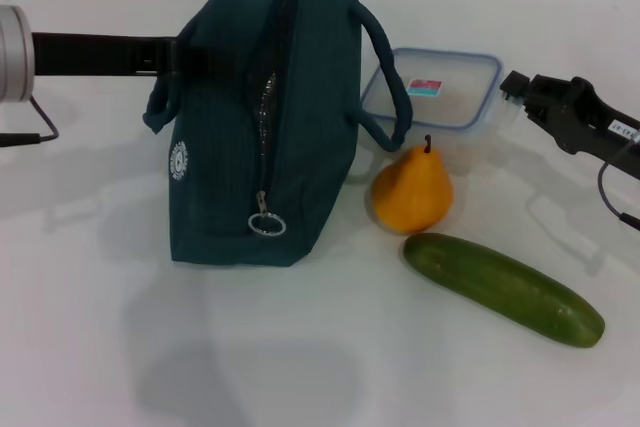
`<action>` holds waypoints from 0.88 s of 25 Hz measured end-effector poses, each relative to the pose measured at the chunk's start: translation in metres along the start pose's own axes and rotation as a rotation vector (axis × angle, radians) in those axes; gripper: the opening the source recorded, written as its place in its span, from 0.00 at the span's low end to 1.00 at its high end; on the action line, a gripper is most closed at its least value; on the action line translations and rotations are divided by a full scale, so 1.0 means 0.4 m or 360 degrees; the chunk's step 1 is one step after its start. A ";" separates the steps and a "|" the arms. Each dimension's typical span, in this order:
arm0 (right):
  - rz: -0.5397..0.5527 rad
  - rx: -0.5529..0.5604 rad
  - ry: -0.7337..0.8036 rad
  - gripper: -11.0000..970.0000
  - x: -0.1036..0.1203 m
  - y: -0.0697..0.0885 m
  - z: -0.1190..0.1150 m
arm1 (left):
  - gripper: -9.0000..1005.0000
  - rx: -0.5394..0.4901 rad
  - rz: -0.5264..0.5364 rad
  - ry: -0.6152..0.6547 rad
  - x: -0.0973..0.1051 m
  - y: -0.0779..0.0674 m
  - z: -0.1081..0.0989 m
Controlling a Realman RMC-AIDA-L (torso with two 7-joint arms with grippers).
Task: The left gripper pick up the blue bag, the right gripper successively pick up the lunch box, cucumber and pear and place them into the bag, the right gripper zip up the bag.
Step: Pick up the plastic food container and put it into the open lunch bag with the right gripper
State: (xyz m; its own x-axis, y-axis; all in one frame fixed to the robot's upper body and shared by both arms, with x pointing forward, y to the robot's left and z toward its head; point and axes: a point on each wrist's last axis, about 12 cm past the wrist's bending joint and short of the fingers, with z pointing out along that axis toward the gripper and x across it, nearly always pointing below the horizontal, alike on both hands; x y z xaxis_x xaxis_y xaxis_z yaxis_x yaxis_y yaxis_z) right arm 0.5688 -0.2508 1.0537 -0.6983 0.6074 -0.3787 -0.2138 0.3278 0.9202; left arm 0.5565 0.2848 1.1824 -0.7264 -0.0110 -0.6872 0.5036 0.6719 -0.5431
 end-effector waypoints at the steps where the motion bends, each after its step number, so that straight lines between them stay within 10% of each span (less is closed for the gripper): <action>1: 0.0008 -0.0003 -0.0005 0.12 -0.001 0.001 0.000 | 0.05 0.0001 -0.0002 0.0001 0.001 0.000 0.000; 22: 0.0247 -0.0095 -0.0194 0.11 -0.003 -0.012 -0.063 | 0.05 0.0022 -0.0010 -0.0054 -0.003 0.003 -0.011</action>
State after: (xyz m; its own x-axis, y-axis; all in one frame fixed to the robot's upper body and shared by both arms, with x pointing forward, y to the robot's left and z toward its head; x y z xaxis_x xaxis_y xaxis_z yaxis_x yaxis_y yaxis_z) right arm 0.5534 -0.2715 1.0522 -0.6387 0.7317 -0.2378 -0.1527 0.1824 0.9713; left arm 0.5560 0.2890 1.1844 -0.7132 -0.0402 -0.6998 0.5059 0.6615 -0.5537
